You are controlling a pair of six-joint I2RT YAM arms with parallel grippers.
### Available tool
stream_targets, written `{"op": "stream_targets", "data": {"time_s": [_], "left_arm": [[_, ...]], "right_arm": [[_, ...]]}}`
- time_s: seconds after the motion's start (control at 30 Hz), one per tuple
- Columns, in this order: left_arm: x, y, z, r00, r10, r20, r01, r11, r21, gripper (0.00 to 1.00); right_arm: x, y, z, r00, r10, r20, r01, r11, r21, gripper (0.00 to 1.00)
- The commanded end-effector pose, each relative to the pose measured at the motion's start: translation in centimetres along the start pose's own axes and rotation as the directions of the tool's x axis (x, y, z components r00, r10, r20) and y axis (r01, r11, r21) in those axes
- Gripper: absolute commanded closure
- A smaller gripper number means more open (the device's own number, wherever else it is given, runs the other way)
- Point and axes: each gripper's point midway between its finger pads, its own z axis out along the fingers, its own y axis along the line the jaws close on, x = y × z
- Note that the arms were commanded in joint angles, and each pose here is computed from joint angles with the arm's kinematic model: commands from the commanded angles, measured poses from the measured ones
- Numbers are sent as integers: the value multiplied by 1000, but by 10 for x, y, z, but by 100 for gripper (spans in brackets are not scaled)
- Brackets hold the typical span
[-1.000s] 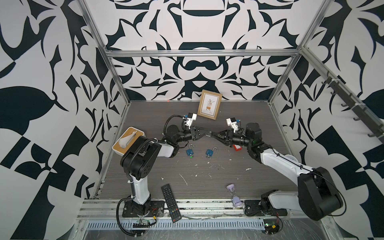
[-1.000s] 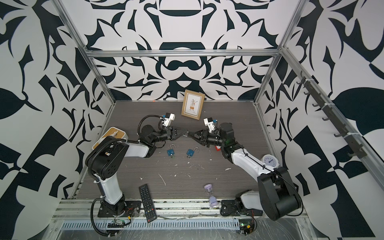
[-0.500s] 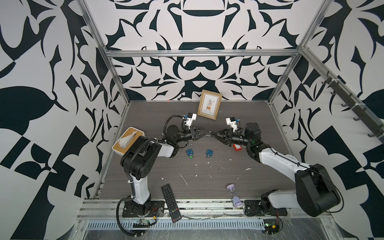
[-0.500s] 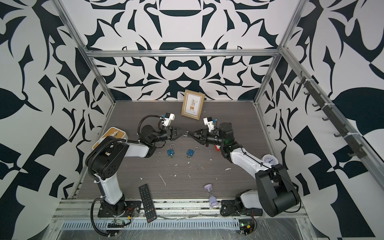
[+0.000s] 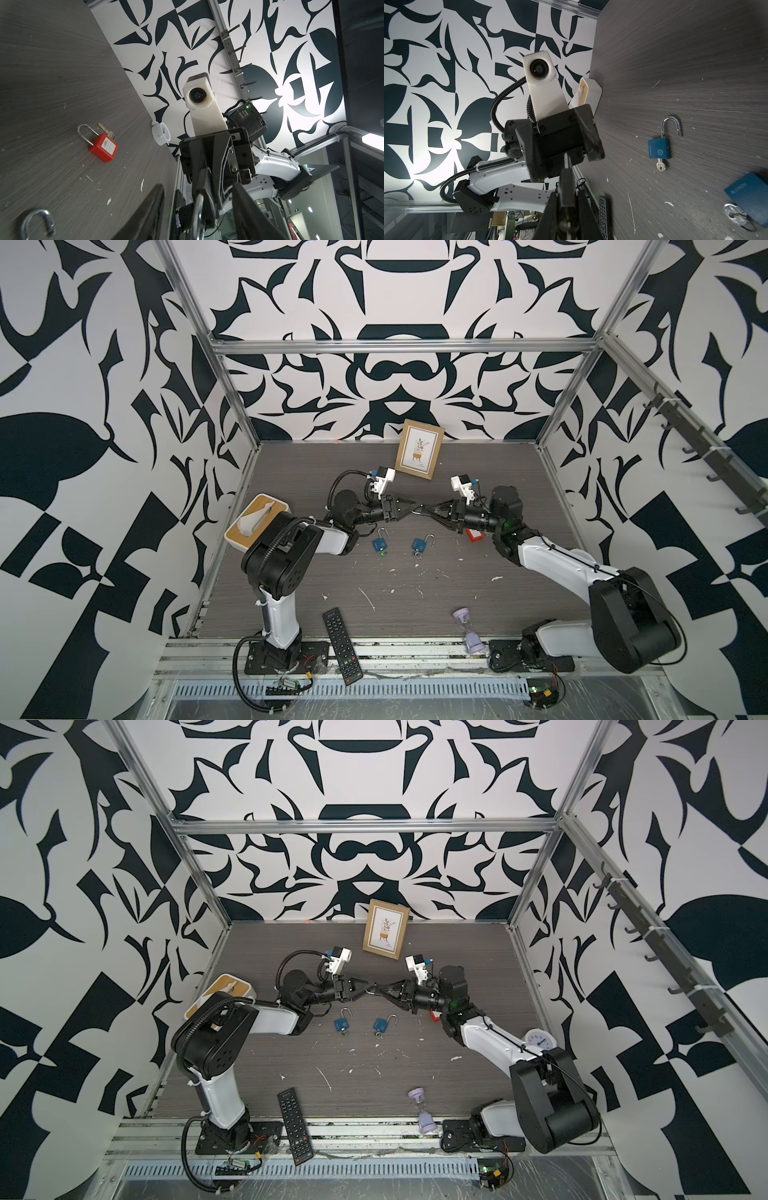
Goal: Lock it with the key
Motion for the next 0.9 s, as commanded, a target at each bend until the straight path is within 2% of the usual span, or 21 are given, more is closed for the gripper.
{"op": "stream_targets", "data": {"time_s": [0.0,0.27,0.47,0.87], "left_arm": [[1,-15,2,998,56,-31,-55,998,42,46],[7,-14,-2,999,44,-29,-43,999,33,62],[5,-13,-1,999,33,-24,-32,999,32,69],[8,-3,-2,1000,-3,-27,3,1000,16,76]], "right_arm": [[-2,24,-5,996,-93,-7,92,994,-54,100],[-1,20,-6,995,-98,-15,97,995,-31,100],[-2,19,-7,993,-121,-6,121,993,-14,100],[-7,30,-15,985,-173,28,173,985,-1,100]]}}
